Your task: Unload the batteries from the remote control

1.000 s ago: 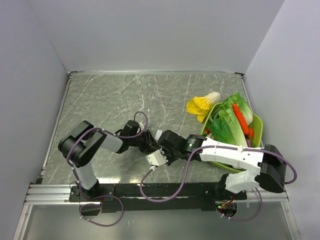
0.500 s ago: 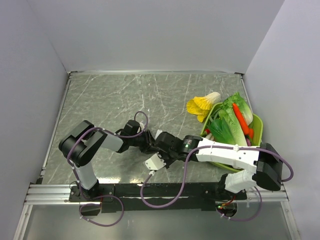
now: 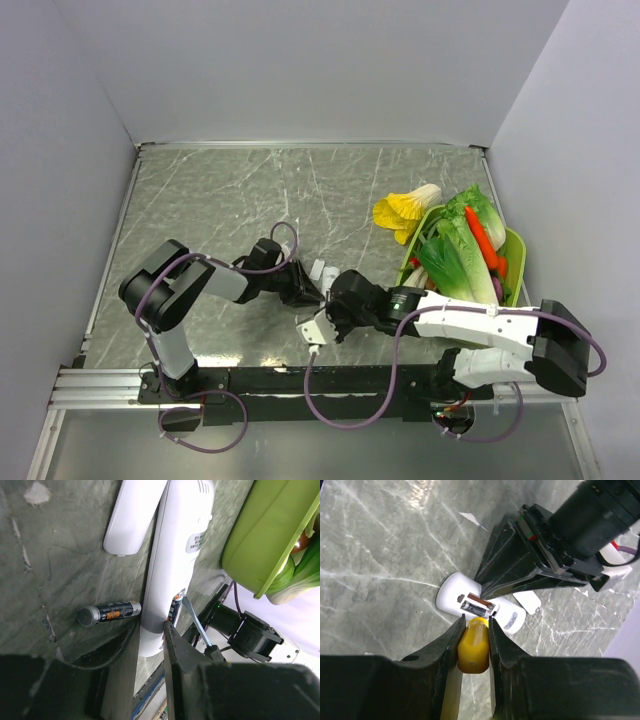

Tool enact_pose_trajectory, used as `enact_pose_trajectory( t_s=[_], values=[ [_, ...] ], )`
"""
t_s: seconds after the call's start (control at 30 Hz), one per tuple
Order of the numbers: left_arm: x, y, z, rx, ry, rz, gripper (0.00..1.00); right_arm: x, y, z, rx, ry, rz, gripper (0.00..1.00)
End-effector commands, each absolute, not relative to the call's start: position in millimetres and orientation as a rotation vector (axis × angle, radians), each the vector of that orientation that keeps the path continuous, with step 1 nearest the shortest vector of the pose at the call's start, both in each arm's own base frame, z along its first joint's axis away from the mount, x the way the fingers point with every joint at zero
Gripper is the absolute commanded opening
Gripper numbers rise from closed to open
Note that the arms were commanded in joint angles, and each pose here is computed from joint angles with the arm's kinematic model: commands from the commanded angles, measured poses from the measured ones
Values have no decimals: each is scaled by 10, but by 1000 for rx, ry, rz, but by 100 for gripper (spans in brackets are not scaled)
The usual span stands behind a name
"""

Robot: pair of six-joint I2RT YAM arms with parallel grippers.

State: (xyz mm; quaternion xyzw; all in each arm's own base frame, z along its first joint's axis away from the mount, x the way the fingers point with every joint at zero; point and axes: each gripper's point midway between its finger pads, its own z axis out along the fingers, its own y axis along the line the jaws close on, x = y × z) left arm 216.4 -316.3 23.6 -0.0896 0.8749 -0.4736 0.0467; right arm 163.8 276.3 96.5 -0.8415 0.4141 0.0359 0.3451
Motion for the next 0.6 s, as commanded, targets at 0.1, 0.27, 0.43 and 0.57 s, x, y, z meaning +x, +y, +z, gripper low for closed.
enact_pose_trajectory(
  t_s=[0.1,0.27,0.43,0.57],
  values=[
    [2274,-3075,23,-297,2704,-1255,28,1941,2575,1002,-2030,1195,50,0],
    [2287,-3025,-12,-319,2708,-1207,26,1998,2579,1091,-1964,1189,105,0],
    [2255,-3063,95,-304,2667,-1285,27,2010,2660,1398,-1842,1242,178,0],
    [2177,-3095,214,-317,2636,-1383,28,2162,2707,1769,-1585,1485,224,0]
  ],
)
